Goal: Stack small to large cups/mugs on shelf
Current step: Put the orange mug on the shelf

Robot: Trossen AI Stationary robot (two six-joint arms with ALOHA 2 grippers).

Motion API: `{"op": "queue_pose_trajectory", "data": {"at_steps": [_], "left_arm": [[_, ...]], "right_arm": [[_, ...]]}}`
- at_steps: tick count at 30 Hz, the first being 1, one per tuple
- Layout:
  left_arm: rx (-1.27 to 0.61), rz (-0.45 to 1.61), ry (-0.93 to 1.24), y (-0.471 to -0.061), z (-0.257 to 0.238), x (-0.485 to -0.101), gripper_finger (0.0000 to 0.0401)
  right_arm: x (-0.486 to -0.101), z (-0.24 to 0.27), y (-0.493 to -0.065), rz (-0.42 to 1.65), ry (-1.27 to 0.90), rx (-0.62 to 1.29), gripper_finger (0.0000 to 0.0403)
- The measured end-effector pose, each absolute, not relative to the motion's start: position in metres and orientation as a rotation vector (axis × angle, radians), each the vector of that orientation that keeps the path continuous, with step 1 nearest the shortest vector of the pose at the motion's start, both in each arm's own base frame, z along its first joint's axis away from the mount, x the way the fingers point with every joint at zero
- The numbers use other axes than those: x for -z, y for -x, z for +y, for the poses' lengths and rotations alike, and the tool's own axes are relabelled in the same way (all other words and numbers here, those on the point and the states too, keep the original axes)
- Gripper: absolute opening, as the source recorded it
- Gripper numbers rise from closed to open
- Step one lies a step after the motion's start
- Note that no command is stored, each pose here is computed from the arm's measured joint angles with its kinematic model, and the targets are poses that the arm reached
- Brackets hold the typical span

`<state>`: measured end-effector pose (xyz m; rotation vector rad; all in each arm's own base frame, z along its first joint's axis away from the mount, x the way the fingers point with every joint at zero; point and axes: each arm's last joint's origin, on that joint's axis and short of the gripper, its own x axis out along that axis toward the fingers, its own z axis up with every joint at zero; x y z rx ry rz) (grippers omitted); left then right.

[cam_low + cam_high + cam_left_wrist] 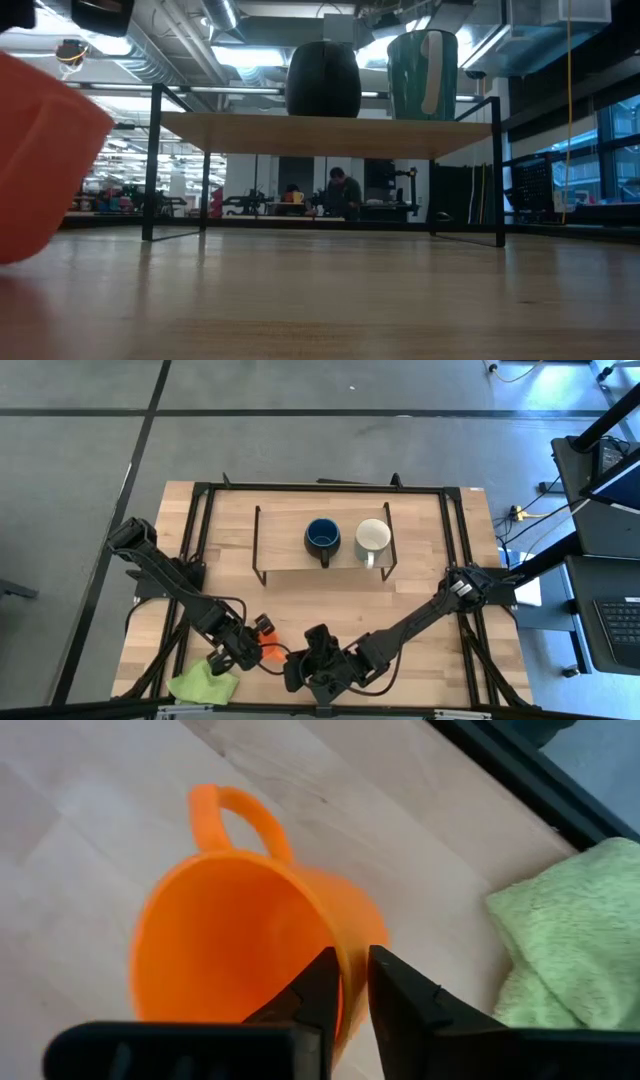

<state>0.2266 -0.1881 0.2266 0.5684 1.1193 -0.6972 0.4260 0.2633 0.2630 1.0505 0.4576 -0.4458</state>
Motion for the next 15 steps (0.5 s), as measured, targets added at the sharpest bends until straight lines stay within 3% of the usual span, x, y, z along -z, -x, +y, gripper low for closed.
{"op": "queue_pose_trajectory", "data": {"at_steps": [5, 15], "left_arm": [[0.670, 1.111, -0.585, -0.228, -0.188, -0.225, 0.0071], [0.581, 1.250, -0.623, -0.218, -0.180, -0.212, 0.0090]], "right_arm": [[-0.262, 0.263, -0.425, 0.463, -1.042, 0.453, 0.0057], [-0.256, 0.259, -0.421, 0.510, -1.011, 0.517, 0.0116]]}}
